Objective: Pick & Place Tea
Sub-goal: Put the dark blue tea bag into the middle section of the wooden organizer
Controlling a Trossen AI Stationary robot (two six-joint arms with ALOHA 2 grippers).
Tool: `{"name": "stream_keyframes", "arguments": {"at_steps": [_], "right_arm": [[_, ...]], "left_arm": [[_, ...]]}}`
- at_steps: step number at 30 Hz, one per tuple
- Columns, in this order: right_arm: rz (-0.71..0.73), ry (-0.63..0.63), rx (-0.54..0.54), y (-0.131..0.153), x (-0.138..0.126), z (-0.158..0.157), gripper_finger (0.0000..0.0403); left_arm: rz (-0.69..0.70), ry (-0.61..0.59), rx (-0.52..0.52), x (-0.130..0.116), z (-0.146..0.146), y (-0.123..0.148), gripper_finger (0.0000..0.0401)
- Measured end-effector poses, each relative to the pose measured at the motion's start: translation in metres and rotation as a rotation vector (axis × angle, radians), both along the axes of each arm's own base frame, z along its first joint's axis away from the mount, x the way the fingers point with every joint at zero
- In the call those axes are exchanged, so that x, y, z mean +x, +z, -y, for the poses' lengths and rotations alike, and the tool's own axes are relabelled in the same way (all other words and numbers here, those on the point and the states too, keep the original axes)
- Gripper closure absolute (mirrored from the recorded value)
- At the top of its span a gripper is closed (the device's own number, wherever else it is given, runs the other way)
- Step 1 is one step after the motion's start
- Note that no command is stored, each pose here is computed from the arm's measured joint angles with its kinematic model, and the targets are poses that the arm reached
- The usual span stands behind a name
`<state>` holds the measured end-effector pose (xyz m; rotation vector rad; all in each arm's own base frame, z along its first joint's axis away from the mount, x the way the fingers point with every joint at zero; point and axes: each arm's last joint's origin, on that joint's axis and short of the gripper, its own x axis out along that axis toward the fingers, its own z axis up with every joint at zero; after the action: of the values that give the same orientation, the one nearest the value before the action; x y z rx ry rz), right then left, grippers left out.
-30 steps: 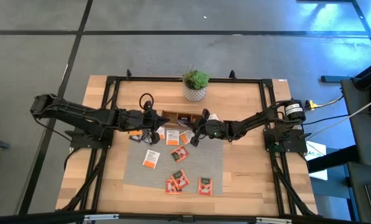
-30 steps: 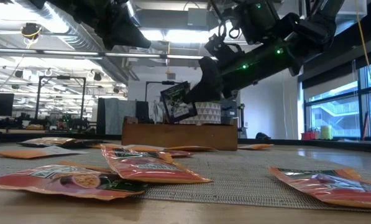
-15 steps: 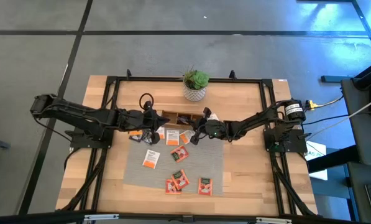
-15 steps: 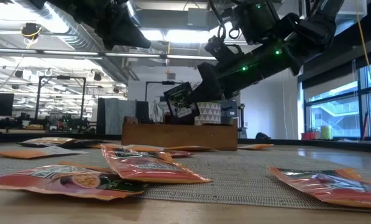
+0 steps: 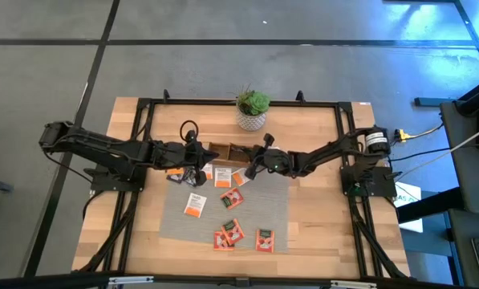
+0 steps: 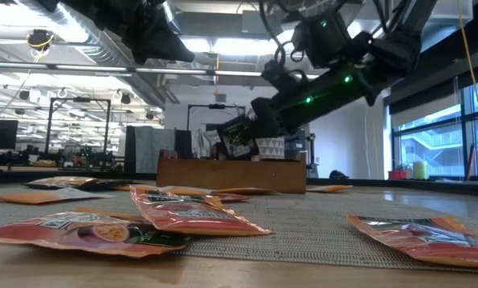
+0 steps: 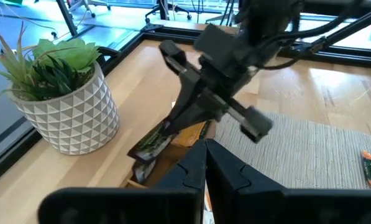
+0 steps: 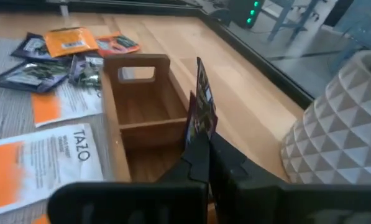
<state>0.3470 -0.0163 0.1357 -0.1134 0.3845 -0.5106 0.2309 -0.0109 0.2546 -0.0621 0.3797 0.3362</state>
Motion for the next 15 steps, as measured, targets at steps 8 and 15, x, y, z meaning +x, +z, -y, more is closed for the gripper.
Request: {"name": "stream_keyframes", "arguments": {"at_steps": [8,15], "right_arm": [[0.082,-0.006,0.016,-0.013,0.007,0.009,0.0398],[0.08,-0.02,0.04,-0.018,0.007,0.012,0.0397]], "left_arm": [[-0.018,0.01,-0.004,0.0,0.0,-0.004,0.0398],[-0.032,0.025,0.004,0.002,0.0,-0.007,0.0399]]}}
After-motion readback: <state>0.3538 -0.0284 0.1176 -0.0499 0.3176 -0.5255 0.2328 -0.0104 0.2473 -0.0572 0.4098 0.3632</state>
